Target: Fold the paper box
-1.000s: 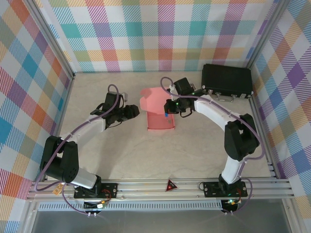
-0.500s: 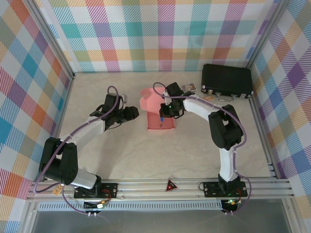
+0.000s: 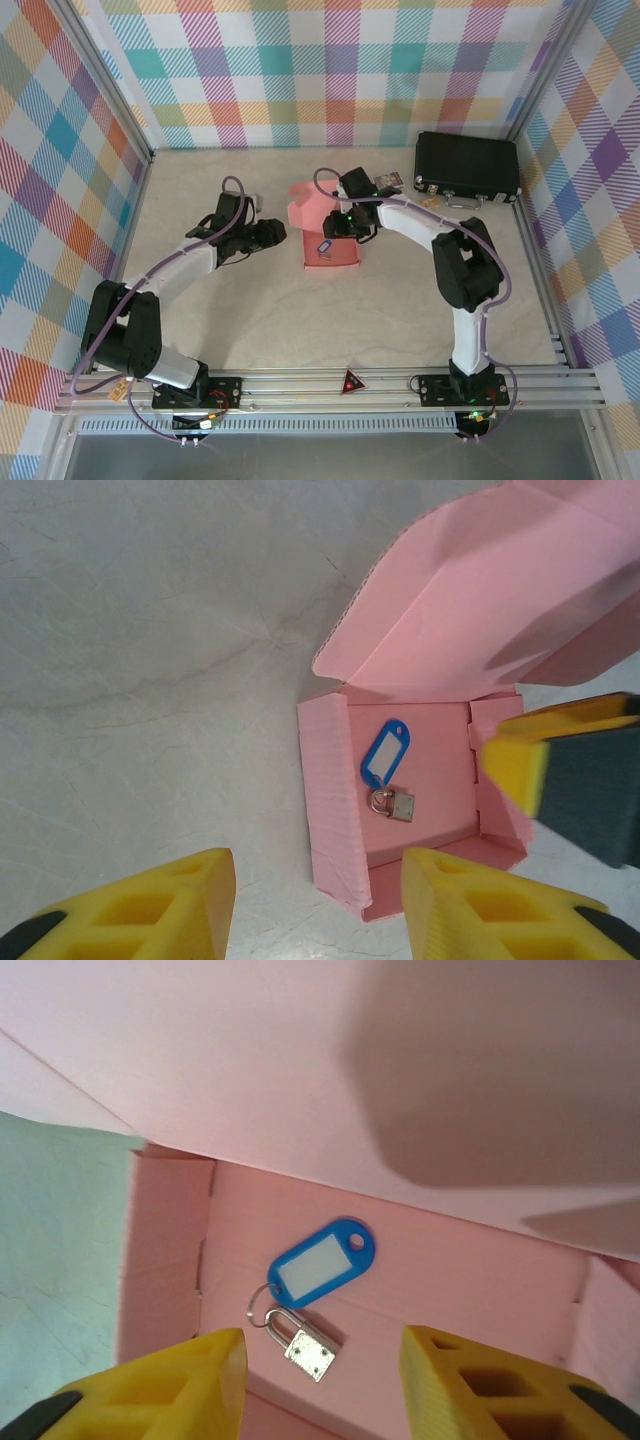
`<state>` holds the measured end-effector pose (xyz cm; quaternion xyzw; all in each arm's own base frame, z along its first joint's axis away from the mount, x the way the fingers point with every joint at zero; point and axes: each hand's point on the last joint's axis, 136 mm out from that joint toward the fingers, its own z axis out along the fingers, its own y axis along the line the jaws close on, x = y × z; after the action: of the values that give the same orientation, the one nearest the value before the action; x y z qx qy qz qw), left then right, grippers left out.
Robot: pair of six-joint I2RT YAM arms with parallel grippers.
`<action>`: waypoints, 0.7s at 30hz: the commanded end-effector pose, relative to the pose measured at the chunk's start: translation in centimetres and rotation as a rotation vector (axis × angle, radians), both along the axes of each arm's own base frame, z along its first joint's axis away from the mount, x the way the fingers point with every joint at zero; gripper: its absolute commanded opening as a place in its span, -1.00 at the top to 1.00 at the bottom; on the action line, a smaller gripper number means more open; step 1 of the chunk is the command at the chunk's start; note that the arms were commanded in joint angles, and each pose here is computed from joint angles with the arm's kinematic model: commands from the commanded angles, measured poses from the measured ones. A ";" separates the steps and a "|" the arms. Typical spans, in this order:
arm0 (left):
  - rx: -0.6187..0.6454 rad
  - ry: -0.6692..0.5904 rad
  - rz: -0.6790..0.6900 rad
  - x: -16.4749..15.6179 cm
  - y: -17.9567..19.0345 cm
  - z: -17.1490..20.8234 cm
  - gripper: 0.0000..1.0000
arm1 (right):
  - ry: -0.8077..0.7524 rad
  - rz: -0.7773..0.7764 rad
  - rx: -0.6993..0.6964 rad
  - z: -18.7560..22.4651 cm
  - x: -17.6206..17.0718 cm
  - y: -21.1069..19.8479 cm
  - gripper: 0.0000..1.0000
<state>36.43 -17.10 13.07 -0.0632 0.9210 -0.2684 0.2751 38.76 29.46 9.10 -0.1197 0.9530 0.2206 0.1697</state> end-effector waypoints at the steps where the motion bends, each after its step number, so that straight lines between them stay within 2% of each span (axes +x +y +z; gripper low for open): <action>1: 0.053 -0.017 -0.027 1.2 -0.3 0.8 0.05 | -0.178 -0.005 0.003 5.3 1.0 -1.4 0.09; 7: 0.174 -0.007 -0.089 3.1 -0.2 1.2 0.00 | -0.265 -0.027 -0.015 7.9 2.6 -5.8 0.02; 11: 0.219 -0.057 -0.171 4.6 -0.8 2.1 -0.16 | -0.259 0.012 -0.011 8.2 3.8 -8.5 0.04; 13: 0.251 -0.078 -0.219 5.1 -1.0 2.2 -0.22 | -0.251 0.054 0.002 8.2 4.1 -9.3 0.03; 17: 0.317 -0.071 -0.304 6.3 -1.3 1.9 -0.27 | -0.246 0.158 0.016 7.8 4.3 -9.6 -0.15; 21: 0.332 -0.083 -0.356 7.0 -1.9 1.6 -0.33 | -0.293 0.265 -0.011 7.2 4.7 -9.3 -0.21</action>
<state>44.01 -18.66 15.06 0.1116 0.9367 -0.1717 0.2840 44.07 18.66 16.02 -0.2006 0.9183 0.2007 0.2760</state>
